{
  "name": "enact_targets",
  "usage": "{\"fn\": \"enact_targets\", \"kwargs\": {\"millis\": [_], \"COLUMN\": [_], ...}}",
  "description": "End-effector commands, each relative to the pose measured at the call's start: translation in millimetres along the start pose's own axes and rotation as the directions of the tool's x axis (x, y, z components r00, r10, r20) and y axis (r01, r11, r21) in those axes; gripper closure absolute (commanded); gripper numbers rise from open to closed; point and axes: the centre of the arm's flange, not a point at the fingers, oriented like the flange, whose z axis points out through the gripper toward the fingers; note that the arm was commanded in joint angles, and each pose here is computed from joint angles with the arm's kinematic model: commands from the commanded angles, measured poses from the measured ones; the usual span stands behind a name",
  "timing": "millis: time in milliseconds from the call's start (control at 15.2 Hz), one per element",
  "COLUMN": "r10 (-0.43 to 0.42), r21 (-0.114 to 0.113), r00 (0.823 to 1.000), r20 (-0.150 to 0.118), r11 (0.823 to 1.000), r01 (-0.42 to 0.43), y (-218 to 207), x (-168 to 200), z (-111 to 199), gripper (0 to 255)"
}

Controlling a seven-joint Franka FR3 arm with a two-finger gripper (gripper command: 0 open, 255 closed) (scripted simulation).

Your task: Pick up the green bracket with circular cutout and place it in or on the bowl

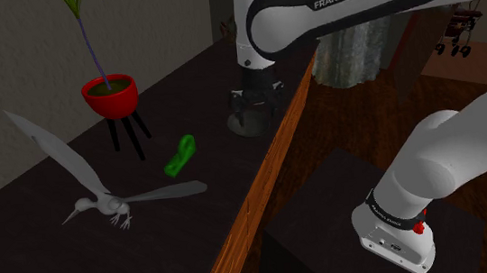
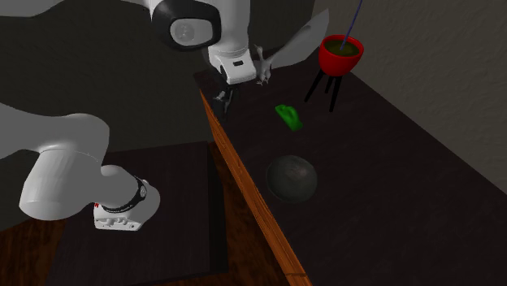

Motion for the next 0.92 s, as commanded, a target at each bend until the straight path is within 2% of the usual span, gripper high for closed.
{"fn": "enact_targets", "kwargs": {"millis": [0,198,396,594,858], "r10": [0.066,0.158,0.248,0.336,0.449], "r21": [0.009,0.019,0.029,0.039,0.052], "r00": [0.998,0.987,0.969,0.942,0.894], "r20": [0.000,0.001,0.002,0.005,0.009], "r11": [0.998,0.987,0.968,0.941,0.892], "r01": [-0.066,-0.158,-0.248,-0.336,-0.449], "y": [-20.5,-52.0,-82.1,-110.8,-146.3], "x": [7.7,21.7,38.5,58.0,87.9], "z": [12.0,28.7,45.0,61.0,81.8], "gripper": [0,0,0,0,0]}}
